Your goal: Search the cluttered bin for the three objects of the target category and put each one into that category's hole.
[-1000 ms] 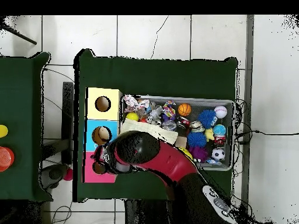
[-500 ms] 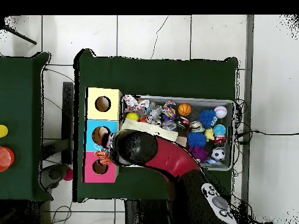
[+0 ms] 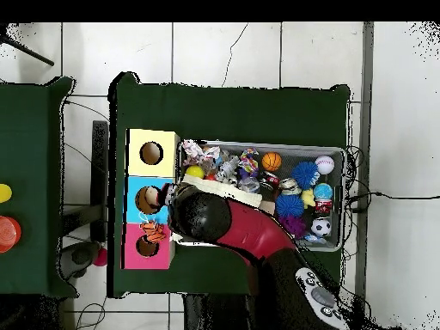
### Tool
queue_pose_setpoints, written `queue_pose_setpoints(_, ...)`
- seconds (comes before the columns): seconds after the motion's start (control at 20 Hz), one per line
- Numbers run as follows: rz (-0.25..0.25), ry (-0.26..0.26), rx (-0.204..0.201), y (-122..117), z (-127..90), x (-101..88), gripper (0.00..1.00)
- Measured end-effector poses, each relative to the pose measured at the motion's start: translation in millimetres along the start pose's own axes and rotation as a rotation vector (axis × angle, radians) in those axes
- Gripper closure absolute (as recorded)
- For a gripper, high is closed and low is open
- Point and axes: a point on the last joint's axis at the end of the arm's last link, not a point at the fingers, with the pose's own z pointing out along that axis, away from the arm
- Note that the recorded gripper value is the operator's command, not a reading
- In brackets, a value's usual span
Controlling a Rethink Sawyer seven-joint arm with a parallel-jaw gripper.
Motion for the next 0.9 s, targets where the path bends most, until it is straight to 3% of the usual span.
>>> queue_pose_setpoints(0.9, 0.002, 0.007, -0.001, -0.4, 3.4, 1.6, 1.00)
